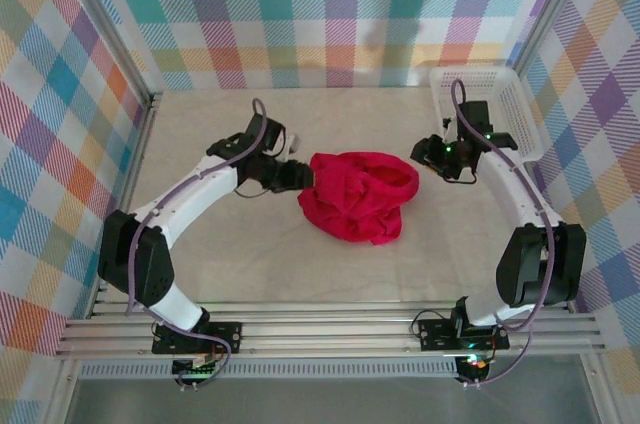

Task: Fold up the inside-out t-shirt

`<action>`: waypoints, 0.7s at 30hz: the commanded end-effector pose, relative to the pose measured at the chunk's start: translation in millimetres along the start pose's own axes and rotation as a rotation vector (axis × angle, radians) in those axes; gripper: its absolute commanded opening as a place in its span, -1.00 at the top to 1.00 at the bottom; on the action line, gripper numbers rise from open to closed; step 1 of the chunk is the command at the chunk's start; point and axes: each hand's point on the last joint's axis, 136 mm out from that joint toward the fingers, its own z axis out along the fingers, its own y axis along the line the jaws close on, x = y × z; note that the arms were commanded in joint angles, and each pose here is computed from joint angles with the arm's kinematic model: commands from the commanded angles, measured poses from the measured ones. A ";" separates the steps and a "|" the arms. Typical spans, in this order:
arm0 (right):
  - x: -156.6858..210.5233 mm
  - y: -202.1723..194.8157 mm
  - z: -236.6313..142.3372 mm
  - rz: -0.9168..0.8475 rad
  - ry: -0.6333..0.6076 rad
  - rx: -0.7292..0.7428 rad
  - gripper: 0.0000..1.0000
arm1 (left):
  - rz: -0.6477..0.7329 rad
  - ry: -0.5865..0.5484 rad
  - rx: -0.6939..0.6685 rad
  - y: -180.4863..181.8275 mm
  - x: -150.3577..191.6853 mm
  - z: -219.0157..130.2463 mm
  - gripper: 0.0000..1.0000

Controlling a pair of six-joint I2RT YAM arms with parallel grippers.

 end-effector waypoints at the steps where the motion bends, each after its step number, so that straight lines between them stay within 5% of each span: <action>1: 19.3 26.4 0.8 -0.156 0.016 0.019 -0.14 | -0.056 0.005 0.011 13.7 9.8 6.9 -0.05; 6: 48.4 78.6 35.4 -0.268 0.106 -0.163 -0.32 | -0.087 0.053 0.056 20.6 21.1 30.1 -0.16; 17: 61.1 104.7 97.6 -0.278 0.240 -0.233 -0.35 | -0.165 0.051 0.140 27.8 12.1 86.3 -0.19; 19: 66.3 107.5 102.6 -0.271 0.257 -0.249 -0.10 | -0.182 0.051 0.142 31.5 9.8 97.5 -0.16; 21: 63.8 106.3 101.8 -0.260 0.251 -0.235 0.43 | -0.194 0.054 0.136 35.3 7.1 105.8 0.10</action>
